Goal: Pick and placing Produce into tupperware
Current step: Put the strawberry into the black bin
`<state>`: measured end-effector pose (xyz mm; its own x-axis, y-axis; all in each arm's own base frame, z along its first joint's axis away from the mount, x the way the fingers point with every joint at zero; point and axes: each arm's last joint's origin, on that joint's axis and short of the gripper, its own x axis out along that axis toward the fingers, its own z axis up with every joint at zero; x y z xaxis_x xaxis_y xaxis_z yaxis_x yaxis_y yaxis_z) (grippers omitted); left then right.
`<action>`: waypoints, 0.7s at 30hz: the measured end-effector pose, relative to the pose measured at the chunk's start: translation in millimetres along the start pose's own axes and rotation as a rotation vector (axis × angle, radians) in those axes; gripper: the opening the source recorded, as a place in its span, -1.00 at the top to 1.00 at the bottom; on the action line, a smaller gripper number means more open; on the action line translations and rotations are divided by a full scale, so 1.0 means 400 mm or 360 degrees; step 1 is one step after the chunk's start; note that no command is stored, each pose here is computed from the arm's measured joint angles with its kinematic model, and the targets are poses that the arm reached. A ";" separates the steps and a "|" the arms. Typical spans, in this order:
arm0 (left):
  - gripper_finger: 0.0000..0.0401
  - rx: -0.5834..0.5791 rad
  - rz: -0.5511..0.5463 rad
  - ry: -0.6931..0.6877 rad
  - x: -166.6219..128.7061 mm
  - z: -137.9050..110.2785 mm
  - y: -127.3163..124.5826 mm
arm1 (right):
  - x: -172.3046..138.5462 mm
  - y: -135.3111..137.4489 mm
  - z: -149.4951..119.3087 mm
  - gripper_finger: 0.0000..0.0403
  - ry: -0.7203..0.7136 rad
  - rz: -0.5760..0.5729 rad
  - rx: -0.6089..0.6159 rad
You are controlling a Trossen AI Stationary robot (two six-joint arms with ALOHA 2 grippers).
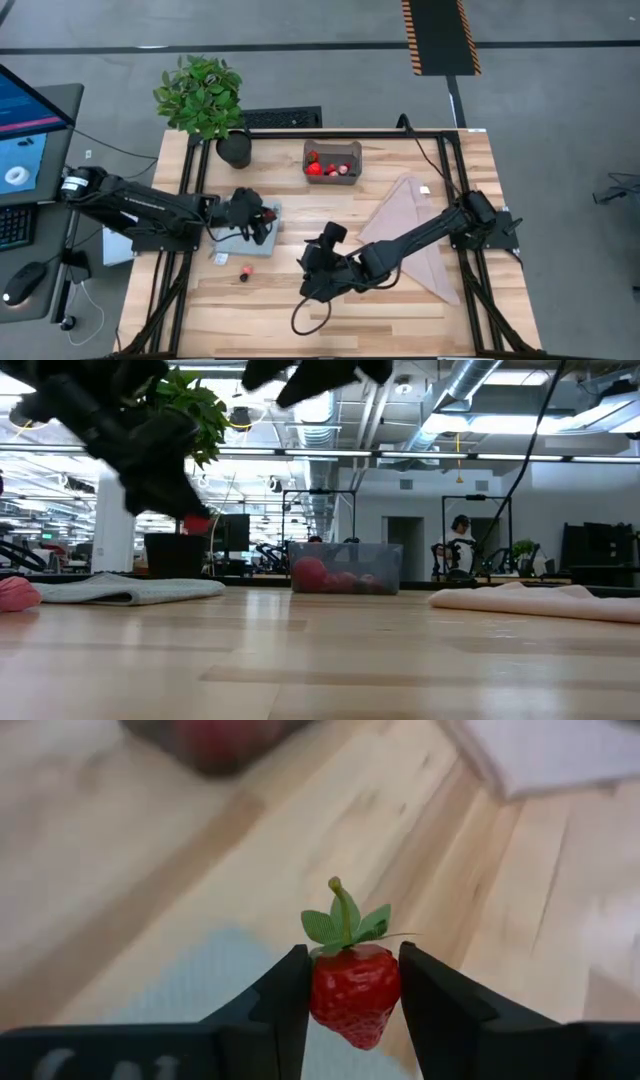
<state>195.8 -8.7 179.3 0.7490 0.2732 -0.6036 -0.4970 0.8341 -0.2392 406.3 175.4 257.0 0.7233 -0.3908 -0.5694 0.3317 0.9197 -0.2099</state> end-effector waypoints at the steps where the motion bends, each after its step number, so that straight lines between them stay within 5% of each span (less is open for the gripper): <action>1: 0.36 -0.0003 -0.0021 -0.0026 0.002 0.016 0.002 | -0.009 -0.003 0.007 -0.33 -0.0017 0.0006 0.0029; 6: 0.31 0.0011 -0.0148 -0.0150 0.009 0.090 0.028 | -0.099 -0.022 0.033 -0.33 -0.0122 0.0087 0.0087; 12: 0.36 -0.0013 -0.0298 -0.0323 0.006 0.174 0.069 | -0.172 -0.018 -0.011 -0.33 -0.0139 0.0216 0.0027; 21: 0.35 0.0012 -0.0366 -0.0333 0.066 0.304 0.111 | -0.197 0.021 -0.093 -0.33 -0.0354 0.0410 0.0075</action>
<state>246.8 94.0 245.3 0.9159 0.1688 -0.3643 -0.3012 0.8889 -0.3452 329.7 215.3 270.5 0.8995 -0.1491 -0.4106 0.1449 0.9886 -0.0417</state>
